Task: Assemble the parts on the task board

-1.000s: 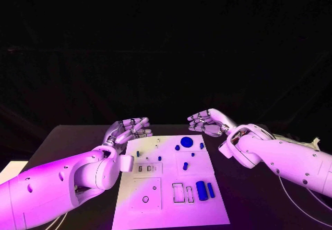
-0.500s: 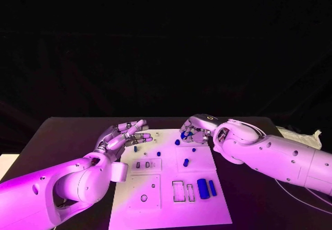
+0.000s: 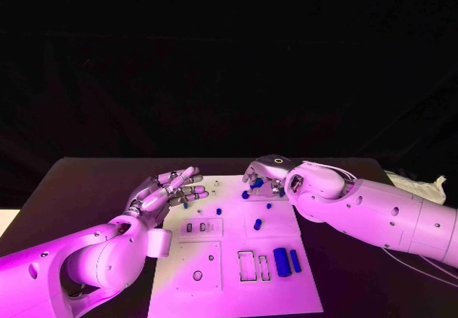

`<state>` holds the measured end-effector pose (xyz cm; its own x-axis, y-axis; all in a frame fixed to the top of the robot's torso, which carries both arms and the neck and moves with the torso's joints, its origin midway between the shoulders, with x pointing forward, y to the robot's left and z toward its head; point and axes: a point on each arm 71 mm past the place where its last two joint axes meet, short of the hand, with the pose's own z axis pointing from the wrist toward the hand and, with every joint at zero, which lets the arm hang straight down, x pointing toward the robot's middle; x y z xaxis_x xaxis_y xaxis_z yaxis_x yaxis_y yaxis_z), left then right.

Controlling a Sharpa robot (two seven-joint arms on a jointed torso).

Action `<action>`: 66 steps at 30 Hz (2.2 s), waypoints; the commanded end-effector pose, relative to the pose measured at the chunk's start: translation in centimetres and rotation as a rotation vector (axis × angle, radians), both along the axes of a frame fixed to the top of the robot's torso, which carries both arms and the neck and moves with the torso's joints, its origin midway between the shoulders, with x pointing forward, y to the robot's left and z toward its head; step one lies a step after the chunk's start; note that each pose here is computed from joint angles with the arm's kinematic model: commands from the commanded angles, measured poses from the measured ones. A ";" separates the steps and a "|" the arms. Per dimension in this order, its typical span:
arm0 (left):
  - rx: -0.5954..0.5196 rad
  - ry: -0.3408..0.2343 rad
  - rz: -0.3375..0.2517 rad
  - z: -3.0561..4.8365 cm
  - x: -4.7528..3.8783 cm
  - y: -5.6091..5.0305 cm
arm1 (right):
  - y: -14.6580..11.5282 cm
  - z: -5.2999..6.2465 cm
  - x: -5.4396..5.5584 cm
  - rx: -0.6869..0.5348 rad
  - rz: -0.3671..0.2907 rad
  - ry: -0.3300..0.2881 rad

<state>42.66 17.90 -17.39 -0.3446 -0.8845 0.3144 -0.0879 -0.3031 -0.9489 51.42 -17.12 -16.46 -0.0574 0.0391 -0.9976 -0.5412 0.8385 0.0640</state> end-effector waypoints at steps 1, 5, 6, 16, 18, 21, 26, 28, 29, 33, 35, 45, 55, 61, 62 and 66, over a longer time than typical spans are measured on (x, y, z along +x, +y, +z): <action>-0.022 -0.006 -0.019 0.32 -0.07 -0.2 | 0.2 -0.1 0.0 -0.066 0.001 0.000; -0.021 -0.006 -0.019 0.39 -0.05 -0.2 | 0.4 -0.2 0.1 -0.082 0.006 0.015; -0.020 -0.006 -0.019 0.40 -0.05 -0.2 | 0.4 -0.2 0.1 -0.088 0.006 0.019; -0.017 -0.006 -0.015 0.46 0.00 0.0 | 0.5 -0.7 0.2 -0.146 0.006 0.064; -0.016 -0.006 -0.014 0.45 0.02 0.0 | 0.5 -0.8 0.2 -0.153 0.006 0.069; -0.015 -0.006 -0.012 0.44 0.05 0.1 | 0.5 -0.8 0.2 -0.161 0.007 0.070; -0.014 -0.005 -0.010 0.43 0.06 0.1 | 0.6 -0.8 0.2 -0.161 0.008 0.067; -0.014 -0.005 -0.009 0.43 0.07 0.1 | 0.6 -0.8 0.2 -0.154 0.007 0.059; -0.013 -0.005 -0.009 0.43 0.08 0.2 | 0.6 -0.7 0.3 -0.152 0.006 0.055; -0.013 -0.005 -0.009 0.42 0.07 0.2 | 0.6 -0.7 0.4 -0.141 0.004 0.047; -0.013 -0.005 -0.008 0.43 0.07 0.2 | 0.6 -0.7 0.4 -0.136 0.005 0.043; -0.011 -0.003 -0.007 0.40 0.12 0.3 | 1.0 0.6 0.1 -0.019 0.001 -0.068; -0.007 -0.004 0.002 0.33 0.30 0.5 | 1.9 1.2 0.7 0.064 -0.036 -0.152; -0.007 -0.004 0.001 0.31 0.38 0.4 | 3.3 1.1 1.3 0.083 -0.041 -0.173; -0.007 -0.004 0.001 0.31 0.38 0.4 | 3.5 1.0 1.4 0.084 -0.039 -0.172; -0.007 -0.004 0.001 0.32 0.38 0.4 | 4.4 0.8 1.6 0.080 -0.031 -0.164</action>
<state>43.05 18.51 -17.27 -0.3308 -0.8911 0.3108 -0.0861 -0.2995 -0.9502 52.91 -12.72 -15.73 0.0844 0.1156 -0.9897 -0.5321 0.8450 0.0533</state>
